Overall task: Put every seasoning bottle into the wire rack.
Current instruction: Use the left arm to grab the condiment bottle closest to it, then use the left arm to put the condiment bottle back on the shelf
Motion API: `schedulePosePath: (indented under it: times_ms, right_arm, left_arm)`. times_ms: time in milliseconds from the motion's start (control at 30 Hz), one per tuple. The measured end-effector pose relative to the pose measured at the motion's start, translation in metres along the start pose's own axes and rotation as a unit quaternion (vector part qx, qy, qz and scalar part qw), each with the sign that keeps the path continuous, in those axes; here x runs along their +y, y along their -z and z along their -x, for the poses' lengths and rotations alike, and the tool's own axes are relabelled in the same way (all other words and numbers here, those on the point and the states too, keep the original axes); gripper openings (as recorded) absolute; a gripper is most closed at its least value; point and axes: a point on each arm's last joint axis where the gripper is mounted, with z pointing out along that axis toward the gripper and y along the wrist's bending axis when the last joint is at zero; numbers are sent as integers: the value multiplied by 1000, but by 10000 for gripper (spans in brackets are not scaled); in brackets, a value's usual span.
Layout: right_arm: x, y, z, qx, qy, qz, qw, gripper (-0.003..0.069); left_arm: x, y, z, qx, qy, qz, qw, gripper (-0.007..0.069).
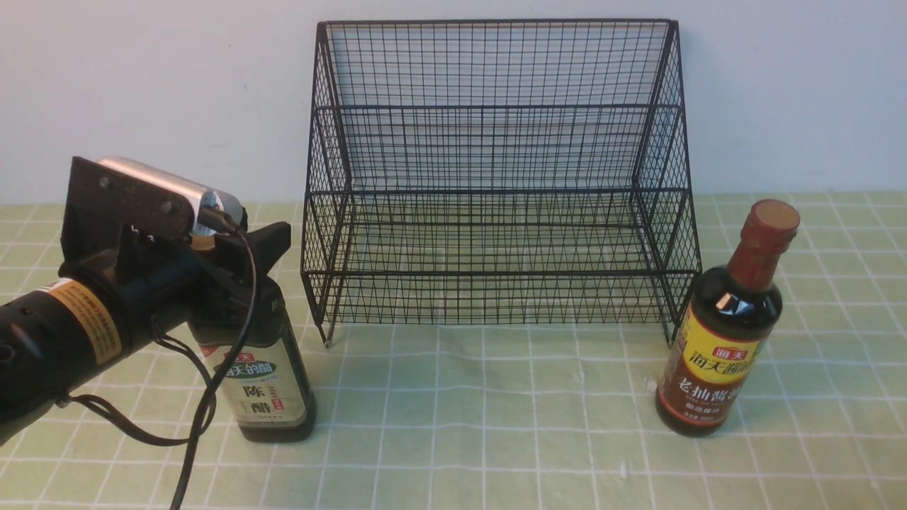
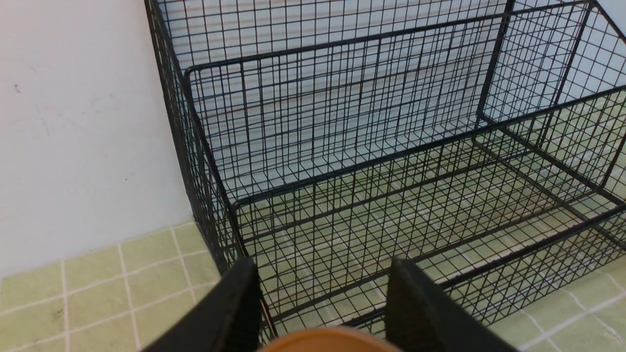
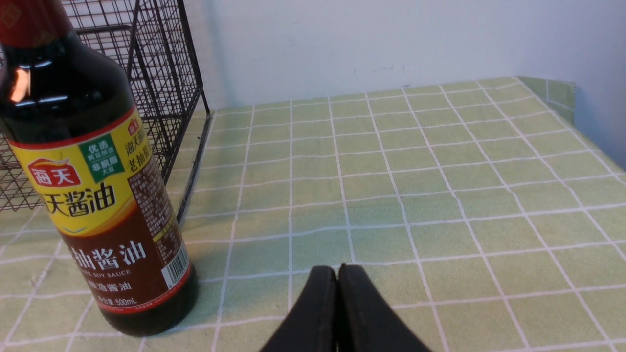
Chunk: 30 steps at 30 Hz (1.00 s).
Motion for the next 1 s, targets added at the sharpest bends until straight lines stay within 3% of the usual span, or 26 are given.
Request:
schedulePosePath:
  times_ms: [200, 300, 400, 733, 1000]
  right_arm:
    - [0, 0, 0, 0, 0, 0, 1000, -13]
    - [0, 0, 0, 0, 0, 0, 1000, -13]
    - [0, 0, 0, 0, 0, 0, 1000, -13]
    - [0, 0, 0, 0, 0, 0, 1000, -13]
    - [0, 0, 0, 0, 0, 0, 1000, -13]
  left_arm:
    - [-3, 12, 16, -16, -12, 14, 1000, 304]
    - [-4, 21, 38, -44, -20, 27, 998, 304]
    - [-9, 36, 86, -104, -30, 34, 994, 304]
    - [-22, 46, 177, -183, -53, -19, 981, 304]
    - [-17, 16, 197, -183, -42, -62, 980, 304]
